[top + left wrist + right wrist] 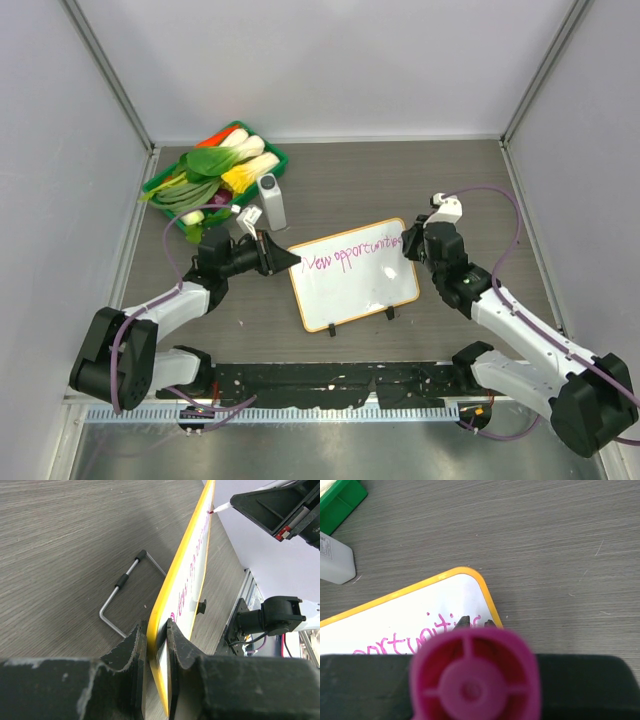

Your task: Write a sentence on the whiteboard

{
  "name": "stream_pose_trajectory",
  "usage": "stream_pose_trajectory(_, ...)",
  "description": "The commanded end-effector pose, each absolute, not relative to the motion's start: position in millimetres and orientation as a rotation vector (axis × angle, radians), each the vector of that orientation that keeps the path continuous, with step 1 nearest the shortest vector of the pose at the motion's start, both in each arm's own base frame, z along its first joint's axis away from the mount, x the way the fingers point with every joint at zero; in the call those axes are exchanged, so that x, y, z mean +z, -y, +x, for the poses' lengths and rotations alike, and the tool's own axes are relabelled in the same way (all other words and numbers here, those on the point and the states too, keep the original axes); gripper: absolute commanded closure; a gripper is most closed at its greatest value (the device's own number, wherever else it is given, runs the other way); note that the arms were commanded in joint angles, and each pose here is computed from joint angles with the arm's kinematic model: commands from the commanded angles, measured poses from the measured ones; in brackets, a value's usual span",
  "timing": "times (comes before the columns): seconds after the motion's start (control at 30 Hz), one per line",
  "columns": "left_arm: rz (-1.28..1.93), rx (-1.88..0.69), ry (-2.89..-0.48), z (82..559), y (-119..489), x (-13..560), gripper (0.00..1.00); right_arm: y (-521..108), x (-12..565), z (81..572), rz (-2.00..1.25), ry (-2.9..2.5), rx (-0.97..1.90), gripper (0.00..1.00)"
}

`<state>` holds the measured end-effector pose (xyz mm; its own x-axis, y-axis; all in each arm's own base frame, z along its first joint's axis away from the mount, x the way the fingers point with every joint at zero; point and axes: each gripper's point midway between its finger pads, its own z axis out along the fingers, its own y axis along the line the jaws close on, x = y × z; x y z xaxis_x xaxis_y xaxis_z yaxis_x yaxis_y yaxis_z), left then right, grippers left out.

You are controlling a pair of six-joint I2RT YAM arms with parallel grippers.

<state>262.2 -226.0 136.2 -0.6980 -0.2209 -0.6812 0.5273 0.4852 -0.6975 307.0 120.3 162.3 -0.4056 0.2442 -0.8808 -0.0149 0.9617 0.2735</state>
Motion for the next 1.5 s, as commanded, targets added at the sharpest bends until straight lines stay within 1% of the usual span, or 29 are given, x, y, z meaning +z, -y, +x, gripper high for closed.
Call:
stream_pose_trajectory(0.0,0.281,-1.179,-1.992,268.4,220.7,126.1,1.00,-110.5,163.3,305.5,0.206,-1.960,0.247,0.99)
stream_pose_trajectory(0.27,0.284,-1.179,-1.989,268.4,220.8,127.3,1.00,-111.0,159.4,302.8,0.185,-1.988,0.239,0.99)
stream_pose_trajectory(0.53,0.283,-1.178,-1.990,268.3,220.6,126.7,1.00,-130.1,155.7,297.9,0.145,-2.008,0.360,0.99)
stream_pose_trajectory(0.73,0.284,-1.171,-1.992,267.7,220.2,126.1,1.00,-132.1,173.7,301.1,0.191,-1.950,0.407,0.98)
stream_pose_trajectory(1.07,0.282,-1.172,-1.998,268.3,220.0,124.4,1.00,-119.1,223.6,282.5,0.202,-1.806,0.457,0.99)
stream_pose_trajectory(1.47,0.280,-1.174,-1.996,268.6,220.2,124.3,1.00,-133.2,215.9,280.6,0.121,-1.819,0.512,0.99)
